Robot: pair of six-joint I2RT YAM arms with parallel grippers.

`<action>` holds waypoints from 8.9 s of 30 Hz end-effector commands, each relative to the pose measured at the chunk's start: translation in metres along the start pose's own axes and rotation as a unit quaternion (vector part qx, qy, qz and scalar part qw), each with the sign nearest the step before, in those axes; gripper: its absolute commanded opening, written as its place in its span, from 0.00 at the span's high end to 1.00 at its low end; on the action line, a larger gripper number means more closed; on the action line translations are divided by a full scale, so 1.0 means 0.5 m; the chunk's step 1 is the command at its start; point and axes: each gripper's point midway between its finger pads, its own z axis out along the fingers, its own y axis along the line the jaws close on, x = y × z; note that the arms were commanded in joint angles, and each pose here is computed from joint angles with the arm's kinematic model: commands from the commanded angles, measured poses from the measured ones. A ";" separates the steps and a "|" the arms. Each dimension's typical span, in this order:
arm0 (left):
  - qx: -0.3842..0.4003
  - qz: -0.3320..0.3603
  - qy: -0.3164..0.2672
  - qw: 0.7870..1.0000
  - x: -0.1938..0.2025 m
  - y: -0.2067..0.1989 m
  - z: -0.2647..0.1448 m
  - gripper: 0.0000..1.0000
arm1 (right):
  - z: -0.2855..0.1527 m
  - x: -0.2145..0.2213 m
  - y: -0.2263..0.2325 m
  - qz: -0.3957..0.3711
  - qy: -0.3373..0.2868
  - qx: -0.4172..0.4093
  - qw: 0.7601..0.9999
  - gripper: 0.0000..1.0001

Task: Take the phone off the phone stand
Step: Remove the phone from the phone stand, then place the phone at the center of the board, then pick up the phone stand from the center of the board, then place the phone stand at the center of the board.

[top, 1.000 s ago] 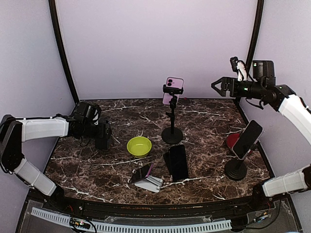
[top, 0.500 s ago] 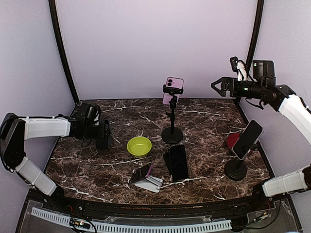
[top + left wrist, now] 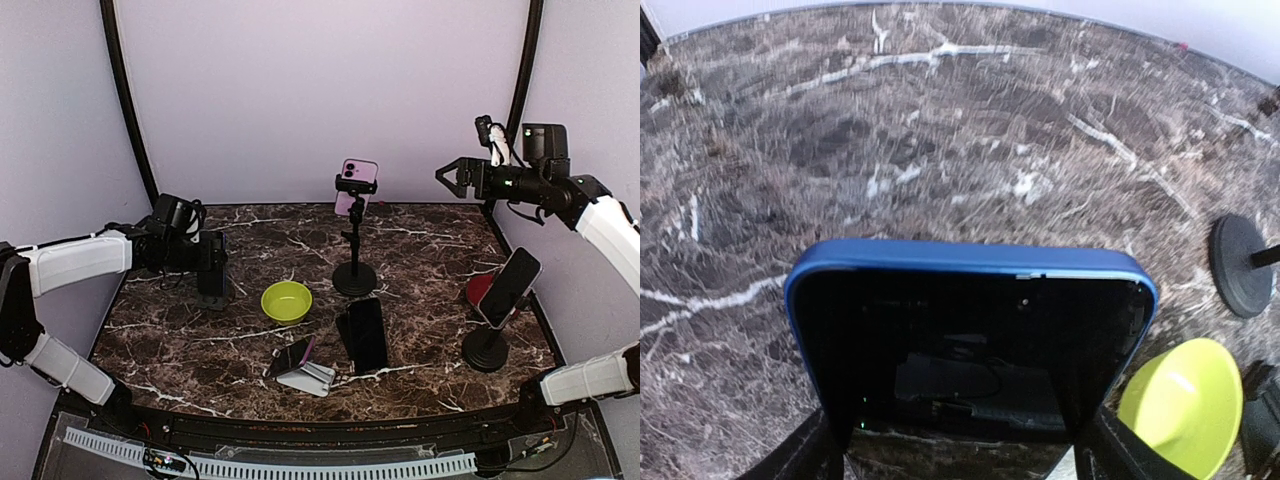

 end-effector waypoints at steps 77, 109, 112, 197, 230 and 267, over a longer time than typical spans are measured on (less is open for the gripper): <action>-0.156 -0.039 0.218 0.963 0.074 0.294 0.192 0.40 | -0.018 -0.030 0.028 -0.012 -0.030 -0.026 0.999 0.01; -0.120 -0.017 0.104 0.987 -0.072 0.241 0.051 0.01 | -0.025 -0.027 0.027 -0.016 -0.028 -0.021 0.999 0.01; -0.114 -0.004 0.071 0.991 -0.112 0.231 0.016 0.01 | -0.030 -0.029 0.028 -0.017 -0.030 -0.020 0.999 0.01; -0.037 0.000 0.116 0.993 0.108 0.047 0.091 0.37 | -0.042 -0.008 0.044 -0.017 -0.034 -0.045 0.998 0.01; -0.032 0.040 0.048 0.998 -0.244 0.101 0.088 0.36 | -0.090 -0.017 0.060 -0.039 -0.057 -0.047 0.997 0.01; -0.065 0.037 0.076 0.994 -0.267 0.275 0.256 0.32 | -0.055 -0.005 0.052 -0.032 -0.036 -0.050 0.998 0.01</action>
